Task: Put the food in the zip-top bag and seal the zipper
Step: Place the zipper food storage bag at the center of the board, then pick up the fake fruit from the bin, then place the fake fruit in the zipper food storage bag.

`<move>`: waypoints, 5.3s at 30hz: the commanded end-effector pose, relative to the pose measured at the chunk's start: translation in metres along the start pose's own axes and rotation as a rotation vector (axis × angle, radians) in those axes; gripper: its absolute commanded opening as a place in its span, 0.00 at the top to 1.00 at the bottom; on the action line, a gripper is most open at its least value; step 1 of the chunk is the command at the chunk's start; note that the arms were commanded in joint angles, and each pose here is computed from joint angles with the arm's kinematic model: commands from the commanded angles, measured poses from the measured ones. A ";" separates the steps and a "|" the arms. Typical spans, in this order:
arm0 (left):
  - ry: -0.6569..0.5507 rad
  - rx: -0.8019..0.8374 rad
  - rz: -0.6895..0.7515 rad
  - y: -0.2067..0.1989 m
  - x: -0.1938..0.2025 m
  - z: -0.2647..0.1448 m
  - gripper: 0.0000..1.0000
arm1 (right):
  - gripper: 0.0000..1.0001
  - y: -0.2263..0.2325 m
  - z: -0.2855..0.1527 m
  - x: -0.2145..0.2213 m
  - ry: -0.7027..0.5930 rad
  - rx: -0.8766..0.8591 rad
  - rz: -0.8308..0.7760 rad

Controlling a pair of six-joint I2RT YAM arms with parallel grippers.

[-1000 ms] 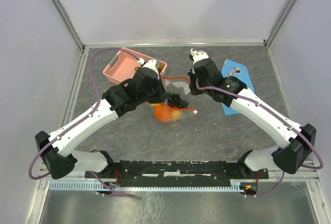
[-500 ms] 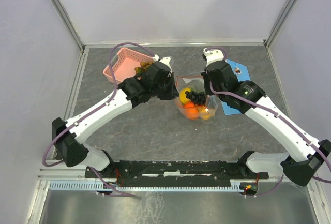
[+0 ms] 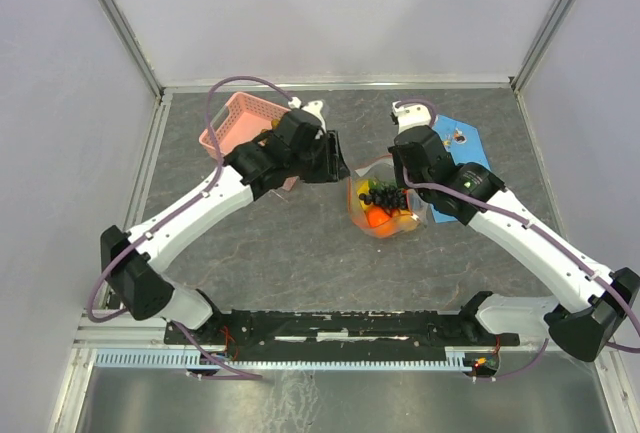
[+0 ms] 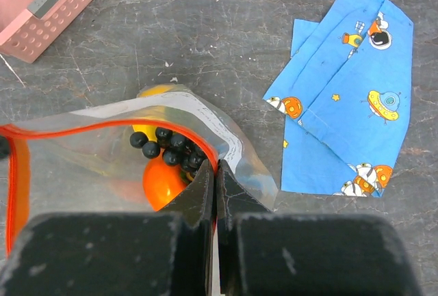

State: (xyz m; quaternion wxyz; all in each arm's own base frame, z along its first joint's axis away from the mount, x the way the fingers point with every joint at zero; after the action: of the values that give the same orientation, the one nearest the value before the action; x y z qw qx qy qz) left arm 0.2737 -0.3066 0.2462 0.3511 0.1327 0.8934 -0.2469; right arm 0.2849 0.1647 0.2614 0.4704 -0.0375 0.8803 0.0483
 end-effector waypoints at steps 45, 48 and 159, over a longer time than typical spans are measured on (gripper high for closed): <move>-0.290 -0.288 -0.609 0.254 -0.107 0.084 0.40 | 0.98 0.005 -0.007 -0.031 -0.144 -0.042 0.038; -0.265 -0.286 -0.615 0.256 -0.103 0.091 0.46 | 0.99 0.005 -0.006 -0.031 -0.144 -0.042 0.033; -0.707 0.007 0.031 -0.047 0.023 -0.074 0.97 | 0.98 0.049 0.004 -0.025 -0.023 -0.124 0.535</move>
State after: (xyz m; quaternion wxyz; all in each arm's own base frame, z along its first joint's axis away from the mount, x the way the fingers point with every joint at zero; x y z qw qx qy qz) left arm 0.1987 -0.3022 0.2807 0.6222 0.0626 0.7275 -0.2823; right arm 0.2897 0.2155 0.2517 0.4083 0.1342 0.8829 0.1890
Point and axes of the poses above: each gripper's point midway between its finger pads, its own z axis out along the fingers, its own y axis along the line the jaws close on, x = y × z, the point moved 1 cm from there along -z, back along the fingers, and after that the axes turned 9 degrees about z, right-handed, at the moved point
